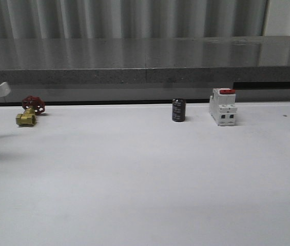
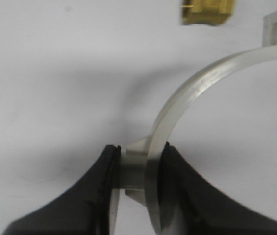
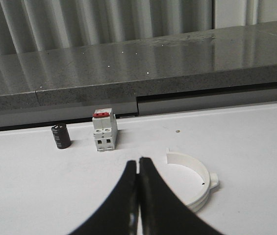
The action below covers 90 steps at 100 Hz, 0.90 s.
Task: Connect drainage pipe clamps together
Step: 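Grasp the white half-clamp with the left gripper and place it centrally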
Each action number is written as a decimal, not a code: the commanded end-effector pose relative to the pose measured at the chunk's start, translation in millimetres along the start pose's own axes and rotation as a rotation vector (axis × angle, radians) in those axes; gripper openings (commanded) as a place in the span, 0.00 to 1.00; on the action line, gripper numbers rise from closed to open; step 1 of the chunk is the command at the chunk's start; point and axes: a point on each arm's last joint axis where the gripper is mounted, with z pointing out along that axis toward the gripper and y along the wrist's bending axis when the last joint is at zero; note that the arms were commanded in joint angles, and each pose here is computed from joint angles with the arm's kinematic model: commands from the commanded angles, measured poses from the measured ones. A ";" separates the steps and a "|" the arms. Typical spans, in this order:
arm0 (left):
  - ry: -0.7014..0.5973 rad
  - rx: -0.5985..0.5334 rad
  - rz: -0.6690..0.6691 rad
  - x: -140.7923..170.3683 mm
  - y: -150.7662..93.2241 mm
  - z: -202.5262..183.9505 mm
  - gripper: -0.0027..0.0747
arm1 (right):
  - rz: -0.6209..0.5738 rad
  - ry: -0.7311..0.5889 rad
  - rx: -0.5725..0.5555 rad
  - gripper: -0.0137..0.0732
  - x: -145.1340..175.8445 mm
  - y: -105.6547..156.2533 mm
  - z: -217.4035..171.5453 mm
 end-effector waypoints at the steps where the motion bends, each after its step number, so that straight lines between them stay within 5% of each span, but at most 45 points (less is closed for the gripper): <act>1: -0.072 0.046 -0.021 -5.8 -36.2 -21.7 0.03 | -0.014 -0.121 -0.017 0.08 -15.2 2.4 -2.9; 17: -0.070 0.050 0.011 2.2 -95.0 -6.5 0.03 | -0.014 -0.121 -0.017 0.08 -15.2 2.4 -2.9; 42: -0.042 0.059 0.017 18.1 -153.6 26.5 0.03 | -0.014 -0.121 -0.017 0.08 -15.2 2.4 -2.9; 90: -0.006 0.016 0.009 28.0 -178.9 70.0 0.03 | -0.014 -0.121 -0.017 0.08 -15.2 2.4 -2.9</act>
